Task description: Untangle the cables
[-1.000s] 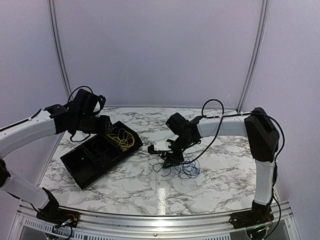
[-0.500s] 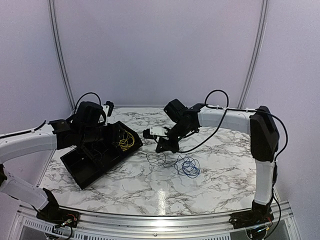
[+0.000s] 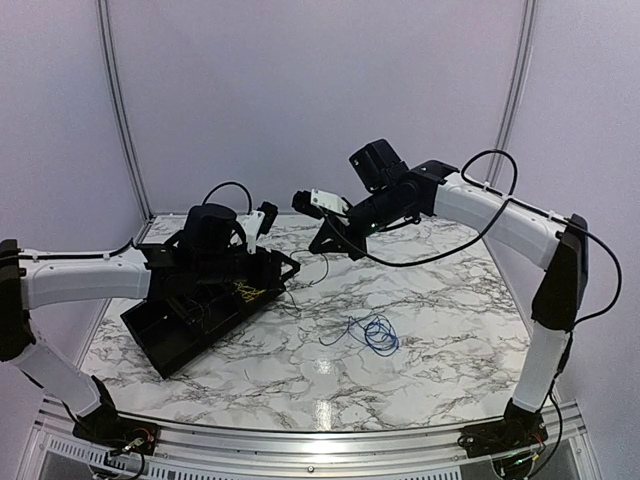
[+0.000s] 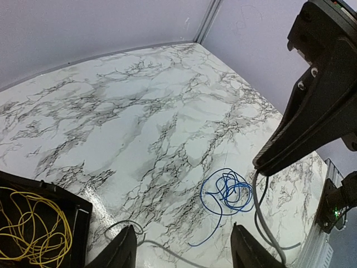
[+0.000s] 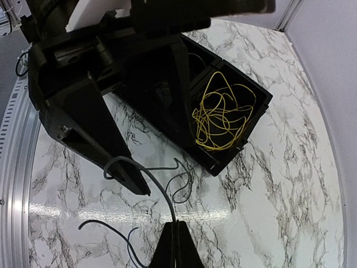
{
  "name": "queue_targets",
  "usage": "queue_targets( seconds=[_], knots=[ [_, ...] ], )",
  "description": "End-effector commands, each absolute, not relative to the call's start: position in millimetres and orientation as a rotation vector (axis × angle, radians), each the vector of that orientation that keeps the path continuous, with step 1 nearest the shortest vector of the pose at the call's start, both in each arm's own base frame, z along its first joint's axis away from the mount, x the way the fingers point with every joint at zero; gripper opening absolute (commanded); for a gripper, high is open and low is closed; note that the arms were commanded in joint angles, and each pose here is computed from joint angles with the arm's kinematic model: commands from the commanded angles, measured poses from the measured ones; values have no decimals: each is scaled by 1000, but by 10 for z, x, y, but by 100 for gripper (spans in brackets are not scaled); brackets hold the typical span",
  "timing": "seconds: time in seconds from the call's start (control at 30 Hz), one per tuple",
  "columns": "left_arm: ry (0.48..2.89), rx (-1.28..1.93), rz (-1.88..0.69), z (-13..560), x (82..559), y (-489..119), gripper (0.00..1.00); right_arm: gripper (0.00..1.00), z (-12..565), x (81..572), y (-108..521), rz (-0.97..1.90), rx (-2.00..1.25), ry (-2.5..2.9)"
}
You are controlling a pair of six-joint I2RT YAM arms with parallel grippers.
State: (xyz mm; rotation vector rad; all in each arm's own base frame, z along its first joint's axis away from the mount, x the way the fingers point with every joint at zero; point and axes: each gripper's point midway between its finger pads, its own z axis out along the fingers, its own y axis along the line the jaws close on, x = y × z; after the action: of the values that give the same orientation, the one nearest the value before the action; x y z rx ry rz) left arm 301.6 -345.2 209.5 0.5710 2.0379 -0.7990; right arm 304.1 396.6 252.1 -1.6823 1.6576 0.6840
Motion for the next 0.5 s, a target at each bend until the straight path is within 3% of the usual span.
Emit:
queue_targets(
  seconds=[0.0, 0.2, 0.3, 0.37, 0.47],
  knots=[
    [1954, 660, -912, 2281, 3006, -3729, 59, 0, 2506, 3061, 3938, 683, -1663, 1710],
    [1971, 679, -918, 2189, 3034, -3797, 43, 0, 2491, 3113, 3903, 639, -1649, 1725],
    [1981, 665, -907, 2169, 3039, -3772, 41, 0, 2473, 3138, 3878, 627, -1636, 1740],
    [2005, 589, -834, 2141, 3125, -3646, 45, 0, 2464, 3166, 3845, 625, -1628, 1749],
    [2029, 430, -674, 2159, 3273, -3343, 58, 0, 2451, 3187, 3810, 616, -1623, 1757]
  ],
)
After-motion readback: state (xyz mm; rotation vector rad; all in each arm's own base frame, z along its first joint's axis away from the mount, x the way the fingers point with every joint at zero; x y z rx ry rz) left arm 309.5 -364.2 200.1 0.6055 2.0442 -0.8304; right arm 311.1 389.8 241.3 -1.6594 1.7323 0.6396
